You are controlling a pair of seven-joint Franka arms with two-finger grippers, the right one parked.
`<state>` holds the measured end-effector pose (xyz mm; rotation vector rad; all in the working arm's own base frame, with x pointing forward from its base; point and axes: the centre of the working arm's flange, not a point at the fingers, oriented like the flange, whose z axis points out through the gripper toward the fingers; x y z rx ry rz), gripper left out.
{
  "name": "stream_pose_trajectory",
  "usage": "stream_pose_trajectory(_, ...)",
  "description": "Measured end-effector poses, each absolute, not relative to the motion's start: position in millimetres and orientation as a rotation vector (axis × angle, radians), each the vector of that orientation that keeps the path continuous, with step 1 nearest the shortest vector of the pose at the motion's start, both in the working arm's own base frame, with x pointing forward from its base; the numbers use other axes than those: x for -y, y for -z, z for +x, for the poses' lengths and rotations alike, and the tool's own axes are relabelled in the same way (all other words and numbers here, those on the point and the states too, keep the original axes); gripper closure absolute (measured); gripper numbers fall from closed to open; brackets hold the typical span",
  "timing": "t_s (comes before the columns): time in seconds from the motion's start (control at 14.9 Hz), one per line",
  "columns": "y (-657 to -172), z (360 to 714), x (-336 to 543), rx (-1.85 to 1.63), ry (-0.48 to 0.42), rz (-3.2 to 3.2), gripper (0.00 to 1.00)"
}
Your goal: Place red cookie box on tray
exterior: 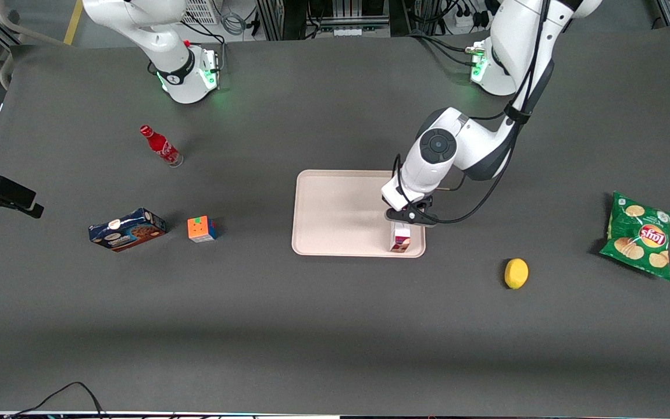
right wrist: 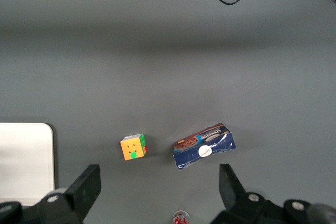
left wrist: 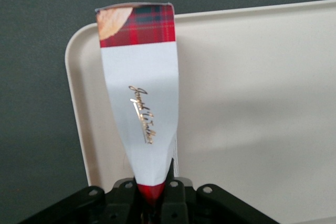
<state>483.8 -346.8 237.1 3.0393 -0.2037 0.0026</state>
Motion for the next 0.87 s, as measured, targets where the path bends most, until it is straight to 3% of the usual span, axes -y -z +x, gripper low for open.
stream_pose_trajectory(0.2,-237,484,346,0.201,-0.002,3.04,0.85)
stream_pose_trajectory(0.27,-237,484,346,0.2,-0.002,3.041,0.79)
stream_pose_trajectory(0.74,-250,500,339,0.165,-0.059,3.035,0.07)
stream_pose_trajectory(0.87,-279,518,329,0.129,-0.093,3.049,0.0)
